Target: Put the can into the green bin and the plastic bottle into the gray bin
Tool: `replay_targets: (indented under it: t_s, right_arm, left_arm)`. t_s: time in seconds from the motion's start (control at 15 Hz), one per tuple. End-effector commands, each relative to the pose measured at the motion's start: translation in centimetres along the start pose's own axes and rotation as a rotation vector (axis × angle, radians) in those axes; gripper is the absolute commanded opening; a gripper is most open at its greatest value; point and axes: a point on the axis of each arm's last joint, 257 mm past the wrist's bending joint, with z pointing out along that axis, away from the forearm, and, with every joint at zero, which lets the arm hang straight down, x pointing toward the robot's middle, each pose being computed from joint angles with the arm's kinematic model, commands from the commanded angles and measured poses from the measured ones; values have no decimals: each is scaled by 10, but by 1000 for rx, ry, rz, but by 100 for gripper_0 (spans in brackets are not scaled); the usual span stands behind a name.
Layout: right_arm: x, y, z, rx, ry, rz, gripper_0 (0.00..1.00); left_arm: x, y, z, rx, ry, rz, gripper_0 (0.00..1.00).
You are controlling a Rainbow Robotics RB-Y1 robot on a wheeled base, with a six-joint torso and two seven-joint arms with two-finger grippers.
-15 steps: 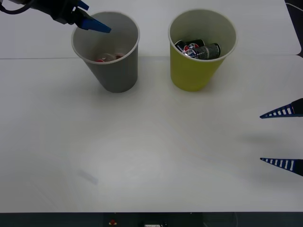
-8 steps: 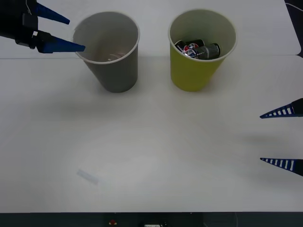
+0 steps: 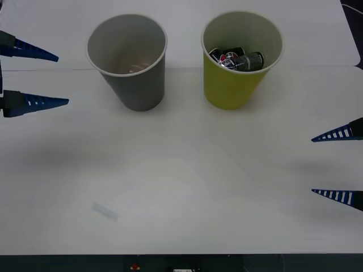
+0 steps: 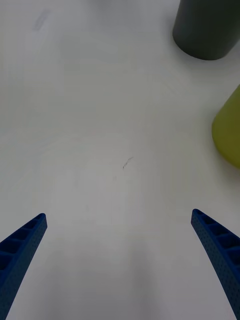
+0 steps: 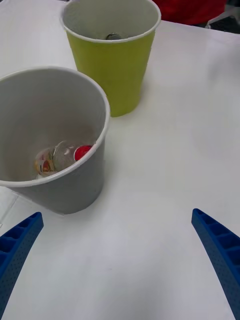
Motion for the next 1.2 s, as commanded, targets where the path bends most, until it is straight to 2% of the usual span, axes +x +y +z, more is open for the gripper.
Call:
replay_targets:
  t_s: [0.07,0.27,0.73,0.87,1.2]
  right_arm:
    - [0,0,0,0,0,0,100]
    - [0,0,0,0,0,0,100]
    - [0,0,0,0,0,0,100]
    - [0,0,0,0,0,0,100]
    - [0,0,0,0,0,0,100]
  left_arm:
    - [25,-27,-13,18,1,46,100]
    - [49,-53,-24,43,-3,90,100]
    - [82,-95,-33,85,-11,215,100]
    - [85,-105,-33,97,5,222,100]
    - [88,-108,-34,95,26,228,100]
